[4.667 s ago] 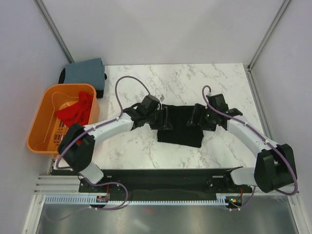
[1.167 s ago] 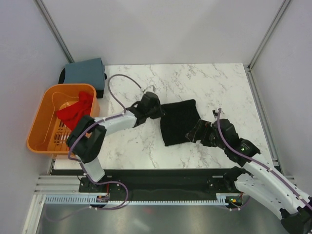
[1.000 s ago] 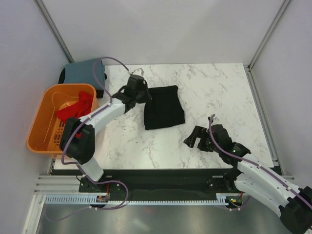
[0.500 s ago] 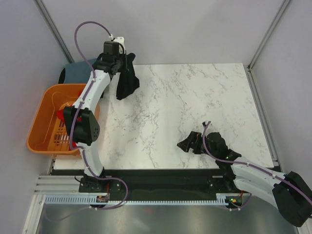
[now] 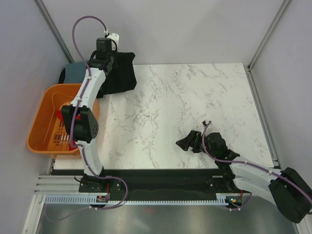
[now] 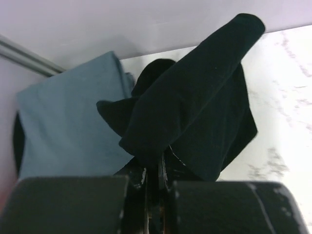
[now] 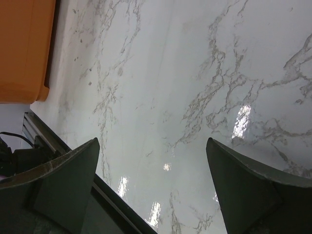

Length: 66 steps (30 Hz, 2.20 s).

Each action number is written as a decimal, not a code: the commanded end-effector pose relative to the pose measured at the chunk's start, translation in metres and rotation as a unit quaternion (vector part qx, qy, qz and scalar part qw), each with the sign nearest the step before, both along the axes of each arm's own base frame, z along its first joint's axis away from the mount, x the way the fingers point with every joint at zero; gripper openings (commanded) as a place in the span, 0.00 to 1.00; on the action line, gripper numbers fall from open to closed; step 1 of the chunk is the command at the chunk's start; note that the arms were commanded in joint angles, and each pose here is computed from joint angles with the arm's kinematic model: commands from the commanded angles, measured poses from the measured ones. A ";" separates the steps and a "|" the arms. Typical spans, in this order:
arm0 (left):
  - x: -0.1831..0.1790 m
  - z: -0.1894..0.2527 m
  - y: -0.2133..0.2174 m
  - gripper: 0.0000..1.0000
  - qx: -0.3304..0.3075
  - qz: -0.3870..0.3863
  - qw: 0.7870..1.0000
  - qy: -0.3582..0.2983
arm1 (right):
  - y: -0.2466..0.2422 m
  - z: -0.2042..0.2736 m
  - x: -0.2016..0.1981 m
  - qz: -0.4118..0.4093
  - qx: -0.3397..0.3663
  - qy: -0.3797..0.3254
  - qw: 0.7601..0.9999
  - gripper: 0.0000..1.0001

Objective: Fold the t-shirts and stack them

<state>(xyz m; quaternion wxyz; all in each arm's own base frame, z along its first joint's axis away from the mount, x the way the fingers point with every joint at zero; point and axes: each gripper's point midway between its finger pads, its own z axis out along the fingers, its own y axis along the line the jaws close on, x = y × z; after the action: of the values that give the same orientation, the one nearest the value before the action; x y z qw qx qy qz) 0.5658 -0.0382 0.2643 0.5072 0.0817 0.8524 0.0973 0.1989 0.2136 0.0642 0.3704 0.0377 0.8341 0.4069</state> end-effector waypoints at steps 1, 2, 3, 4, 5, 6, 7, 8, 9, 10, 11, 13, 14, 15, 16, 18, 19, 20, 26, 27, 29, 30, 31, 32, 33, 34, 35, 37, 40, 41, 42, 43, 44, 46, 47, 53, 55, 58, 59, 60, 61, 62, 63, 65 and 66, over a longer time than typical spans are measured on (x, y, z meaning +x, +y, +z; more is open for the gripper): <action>0.008 0.058 0.042 0.02 0.100 0.043 0.989 -0.101 | 0.006 0.012 0.001 0.010 0.023 -0.023 0.999 0.98; 0.010 0.066 0.045 0.02 0.101 0.055 0.986 -0.117 | 0.006 0.013 0.001 0.009 0.024 -0.023 0.999 0.98; 0.009 0.067 0.054 0.02 0.123 0.059 0.983 -0.119 | 0.005 0.011 0.000 0.009 0.023 -0.023 0.999 0.98; 0.013 0.081 0.059 0.02 0.132 0.068 0.978 -0.148 | 0.006 0.013 0.000 0.009 0.026 -0.024 0.999 0.98; 0.014 0.083 0.066 0.02 0.159 0.066 0.974 -0.150 | 0.006 0.013 0.000 0.009 0.026 -0.025 0.999 0.98; 0.016 0.089 0.070 0.02 0.172 0.069 0.969 -0.162 | 0.006 0.013 0.000 0.009 0.027 -0.026 0.999 0.98; 0.017 0.095 0.074 0.02 0.188 0.076 0.965 -0.170 | 0.006 0.014 0.000 0.009 0.028 -0.028 0.999 0.98; 0.020 0.109 0.079 0.02 0.197 0.085 0.956 -0.197 | 0.005 0.014 0.000 0.008 0.028 -0.028 0.999 0.98; 0.021 0.113 0.084 0.02 0.218 0.085 0.951 -0.200 | 0.005 0.014 0.000 0.008 0.029 -0.028 0.999 0.98; 0.022 0.117 0.087 0.02 0.225 0.087 0.948 -0.207 | 0.005 0.014 0.000 0.009 0.029 -0.028 0.999 0.98; 0.022 0.126 0.090 0.02 0.232 0.093 0.942 -0.223 | 0.006 0.014 -0.001 0.010 0.029 -0.028 0.999 0.98; 0.022 0.129 0.100 0.02 0.259 0.103 0.934 -0.223 | 0.006 0.013 0.000 0.010 0.029 -0.027 0.999 0.98; 0.022 0.130 0.102 0.02 0.265 0.104 0.932 -0.223 | 0.006 0.014 0.000 0.009 0.030 -0.028 0.999 0.98; 0.021 0.133 0.107 0.02 0.269 0.108 0.930 -0.226 | 0.006 0.014 0.000 0.009 0.030 -0.028 0.999 0.98; 0.021 0.134 0.107 0.02 0.268 0.106 0.930 -0.227 | 0.006 0.012 0.000 0.010 0.029 -0.026 0.999 0.98; 0.018 0.136 0.110 0.02 0.261 0.100 0.932 -0.229 | 0.006 0.012 0.000 0.010 0.028 -0.026 0.999 0.98; 0.020 0.138 0.107 0.02 0.263 0.084 0.932 -0.233 | 0.007 0.012 0.000 0.011 0.029 -0.026 0.999 0.98; 0.020 0.139 0.109 0.02 0.273 0.082 0.931 -0.230 | 0.007 0.012 0.000 0.011 0.029 -0.025 0.999 0.98; 0.016 0.149 0.097 0.02 0.256 0.020 0.936 -0.240 | 0.007 0.011 0.001 0.010 0.028 -0.024 0.999 0.98; 0.011 0.158 0.096 0.02 0.251 0.011 0.935 -0.250 | 0.007 0.011 0.001 0.009 0.029 -0.025 0.999 0.98; 0.009 0.159 0.088 0.02 0.248 -0.020 0.935 -0.253 | 0.007 0.011 0.002 0.010 0.028 -0.023 0.999 0.98; 0.007 0.159 0.087 0.02 0.247 -0.029 0.935 -0.252 | 0.008 0.010 0.002 0.009 0.028 -0.022 0.999 0.98; 0.003 0.166 0.081 0.02 0.245 -0.045 0.933 -0.259 | 0.008 0.010 0.001 0.011 0.028 -0.020 0.999 0.98; 0.001 0.163 0.079 0.02 0.245 -0.052 0.934 -0.256 | 0.008 0.010 0.002 0.011 0.028 -0.021 0.999 0.98; -0.002 0.163 0.094 0.02 0.245 -0.048 0.934 -0.254 | 0.008 0.010 0.001 0.010 0.028 -0.021 0.999 0.98; -0.008 0.169 0.096 0.02 0.246 -0.046 0.933 -0.259 | 0.008 0.010 0.001 0.011 0.028 -0.021 0.999 0.98; -0.010 0.163 0.101 0.02 0.249 -0.045 0.934 -0.252 | 0.008 0.010 0.001 0.011 0.028 -0.021 0.999 0.98; -0.018 0.166 0.107 0.02 0.250 -0.044 0.934 -0.253 | 0.007 0.011 0.001 0.010 0.029 -0.022 0.999 0.98; -0.024 0.156 0.120 0.02 0.241 -0.039 0.938 -0.244 | 0.007 0.010 0.000 0.011 0.029 -0.021 0.999 0.98; -0.028 0.152 0.123 0.02 0.240 -0.039 0.940 -0.240 | 0.007 0.011 0.000 0.010 0.030 -0.022 0.999 0.98; -0.029 0.152 0.130 0.02 0.242 -0.033 0.939 -0.242 | 0.007 0.010 0.000 0.010 0.030 -0.022 0.999 0.98; -0.031 0.151 0.132 0.02 0.243 -0.032 0.938 -0.244 | 0.007 0.011 0.000 0.012 0.030 -0.023 0.999 0.98; -0.031 0.144 0.135 0.02 0.237 -0.036 0.940 -0.242 | 0.007 0.010 0.000 0.011 0.029 -0.021 0.999 0.98; -0.030 0.142 0.140 0.02 0.235 -0.034 0.940 -0.246 | 0.007 0.010 0.000 0.011 0.029 -0.021 0.999 0.98; -0.030 0.140 0.145 0.02 0.231 -0.028 0.941 -0.247 | 0.007 0.010 0.000 0.011 0.030 -0.022 0.999 0.98; -0.017 0.134 0.149 0.02 0.242 -0.029 0.938 -0.246 | 0.007 0.010 0.001 0.010 0.029 -0.021 0.999 0.98; -0.015 0.131 0.147 0.02 0.244 -0.041 0.938 -0.244 | 0.008 0.010 0.001 0.010 0.028 -0.020 0.999 0.98; -0.015 0.131 0.136 0.02 0.238 -0.067 0.936 -0.251 | 0.008 0.009 0.001 0.012 0.028 -0.019 0.999 0.98; -0.015 0.130 0.135 0.02 0.235 -0.073 0.936 -0.253 | 0.009 0.010 0.001 0.012 0.029 -0.020 0.999 0.98; -0.015 0.133 0.131 0.02 0.232 -0.082 0.933 -0.262 | 0.008 0.009 0.001 0.011 0.028 -0.019 0.999 0.98; -0.015 0.136 0.129 0.02 0.231 -0.085 0.932 -0.267 | 0.008 0.008 0.001 0.011 0.027 -0.018 0.999 0.98; -0.015 0.138 0.130 0.02 0.230 -0.082 0.931 -0.270 | 0.009 0.009 0.001 0.013 0.028 -0.019 0.999 0.98; -0.015 0.140 0.131 0.02 0.230 -0.077 0.931 -0.273 | 0.009 0.009 0.001 0.013 0.027 -0.018 0.999 0.98; -0.013 0.140 0.137 0.02 0.235 -0.066 0.931 -0.270 | 0.009 0.008 0.001 0.013 0.027 -0.016 0.999 0.98; -0.013 0.140 0.139 0.02 0.235 -0.062 0.932 -0.268 | 0.009 0.008 0.001 0.014 0.026 -0.017 0.999 0.98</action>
<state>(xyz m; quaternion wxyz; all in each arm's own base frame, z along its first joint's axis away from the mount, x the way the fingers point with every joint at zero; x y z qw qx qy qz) 0.5517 0.0982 0.3500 0.6373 0.2304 0.6910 0.2515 0.1972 0.2167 0.0600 0.3654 0.0366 0.8318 0.4162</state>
